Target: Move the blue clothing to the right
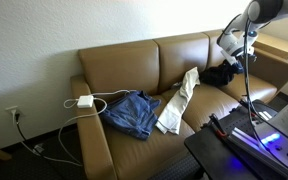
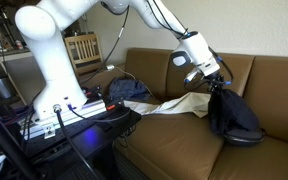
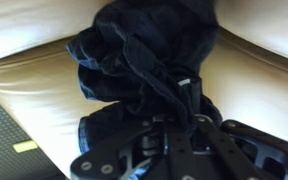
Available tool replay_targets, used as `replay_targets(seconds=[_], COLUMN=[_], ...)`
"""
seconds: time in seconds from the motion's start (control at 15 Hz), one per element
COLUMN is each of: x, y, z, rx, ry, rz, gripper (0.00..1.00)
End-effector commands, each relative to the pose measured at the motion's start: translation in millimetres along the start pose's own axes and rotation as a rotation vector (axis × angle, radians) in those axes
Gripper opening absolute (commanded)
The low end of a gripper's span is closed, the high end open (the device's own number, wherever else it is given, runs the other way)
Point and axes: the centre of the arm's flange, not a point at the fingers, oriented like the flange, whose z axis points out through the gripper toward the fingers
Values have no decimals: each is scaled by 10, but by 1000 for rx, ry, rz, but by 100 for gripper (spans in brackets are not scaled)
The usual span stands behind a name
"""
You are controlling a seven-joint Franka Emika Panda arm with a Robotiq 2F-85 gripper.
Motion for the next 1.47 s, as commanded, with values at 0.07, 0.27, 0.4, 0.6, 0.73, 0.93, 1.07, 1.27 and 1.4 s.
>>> replay_targets(seconds=[0.07, 0.27, 0.4, 0.6, 0.73, 0.93, 1.07, 1.27, 1.4], x=[-748, -1049, -1092, -1020, -979, -899, -899, -850, -712], y=[17, -105, -203, -225, -179, -145, -179, -458, -773], z=[569, 668, 717, 827, 895, 942, 966, 722, 336], rx=[-126, -137, -136, -153, -175, -194, -179, -110, -71], ry=[-165, -239, -269, -278, -292, -319, -362, -450, -461], rz=[119, 277, 384, 554, 666, 840, 943, 1003, 943], gripper=[2, 2, 2, 2, 2, 32, 40, 62, 76])
